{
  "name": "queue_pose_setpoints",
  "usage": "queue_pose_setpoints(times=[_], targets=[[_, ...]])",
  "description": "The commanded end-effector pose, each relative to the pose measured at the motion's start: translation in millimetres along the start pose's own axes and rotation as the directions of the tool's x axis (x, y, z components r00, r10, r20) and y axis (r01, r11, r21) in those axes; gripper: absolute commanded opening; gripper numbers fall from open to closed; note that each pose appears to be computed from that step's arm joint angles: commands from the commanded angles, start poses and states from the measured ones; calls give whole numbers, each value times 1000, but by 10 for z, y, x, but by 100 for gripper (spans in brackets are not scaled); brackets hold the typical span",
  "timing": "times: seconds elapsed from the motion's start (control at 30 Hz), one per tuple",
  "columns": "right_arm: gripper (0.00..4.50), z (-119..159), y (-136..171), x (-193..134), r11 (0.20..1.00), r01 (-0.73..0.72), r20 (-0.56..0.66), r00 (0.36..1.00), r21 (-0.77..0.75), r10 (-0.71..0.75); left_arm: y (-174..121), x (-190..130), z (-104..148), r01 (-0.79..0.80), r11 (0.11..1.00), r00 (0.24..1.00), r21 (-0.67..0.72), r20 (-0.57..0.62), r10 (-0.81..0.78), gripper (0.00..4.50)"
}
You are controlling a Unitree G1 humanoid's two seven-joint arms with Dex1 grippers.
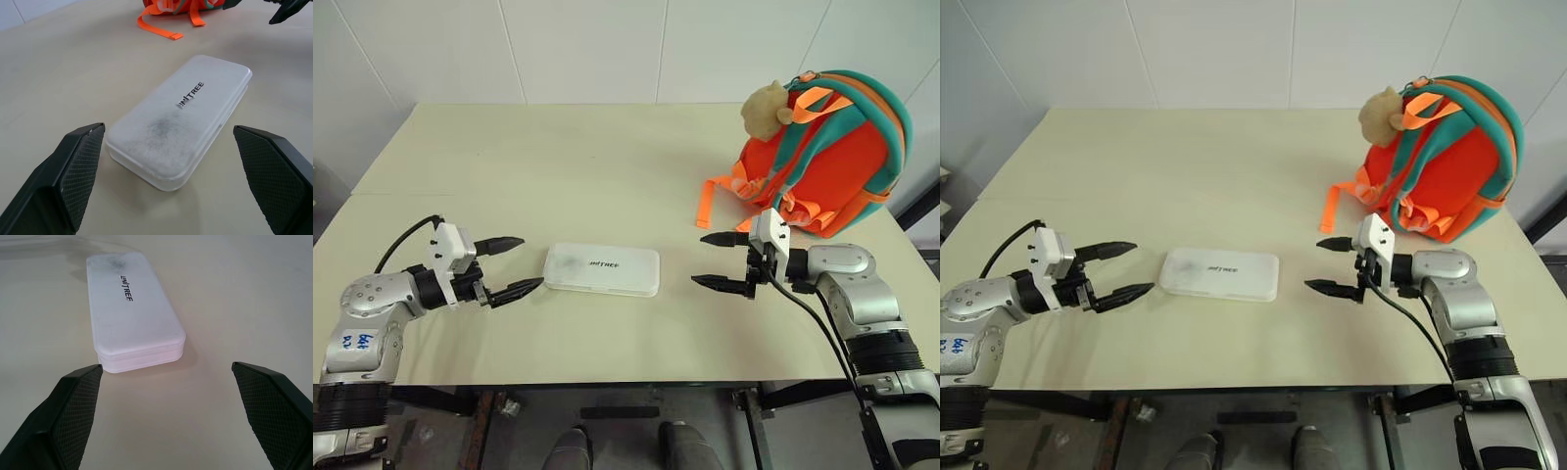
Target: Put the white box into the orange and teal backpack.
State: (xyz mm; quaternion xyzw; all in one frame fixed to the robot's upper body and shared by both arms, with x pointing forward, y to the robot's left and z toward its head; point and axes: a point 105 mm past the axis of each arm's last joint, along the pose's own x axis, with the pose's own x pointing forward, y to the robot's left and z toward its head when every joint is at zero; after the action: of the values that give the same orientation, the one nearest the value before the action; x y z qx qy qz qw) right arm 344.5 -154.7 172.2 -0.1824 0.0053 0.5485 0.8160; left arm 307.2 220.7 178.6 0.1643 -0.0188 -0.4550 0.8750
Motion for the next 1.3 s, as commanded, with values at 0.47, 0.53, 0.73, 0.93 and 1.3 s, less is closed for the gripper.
queue_pose_setpoints(times=[0.47, 0.53, 0.73, 0.93, 1.3], targets=[[359, 34, -9, 259, 1000, -26, 52, 998, -15, 27, 124, -208, -34, -70, 993, 997, 93, -31, 73, 364], [290, -71, -36, 288, 1000, -18, 34, 999, -9, 19, 194, -272, -83, -122, 991, 992, 62, -26, 123, 303], [79, -180, -100, 339, 1000, 8, 25, 1000, -11, -7, 369, -305, -256, -227, 973, 972, 44, -53, 229, 109], [2, -205, -80, 425, 1000, 0, 16, 1000, -14, 0, 358, -74, -424, -185, 982, 977, 42, -102, 188, 47], [2, -301, -21, 576, 1000, 4, 6, 1000, 28, -4, 264, 407, -496, -95, 995, 992, 38, -86, 98, 47]])
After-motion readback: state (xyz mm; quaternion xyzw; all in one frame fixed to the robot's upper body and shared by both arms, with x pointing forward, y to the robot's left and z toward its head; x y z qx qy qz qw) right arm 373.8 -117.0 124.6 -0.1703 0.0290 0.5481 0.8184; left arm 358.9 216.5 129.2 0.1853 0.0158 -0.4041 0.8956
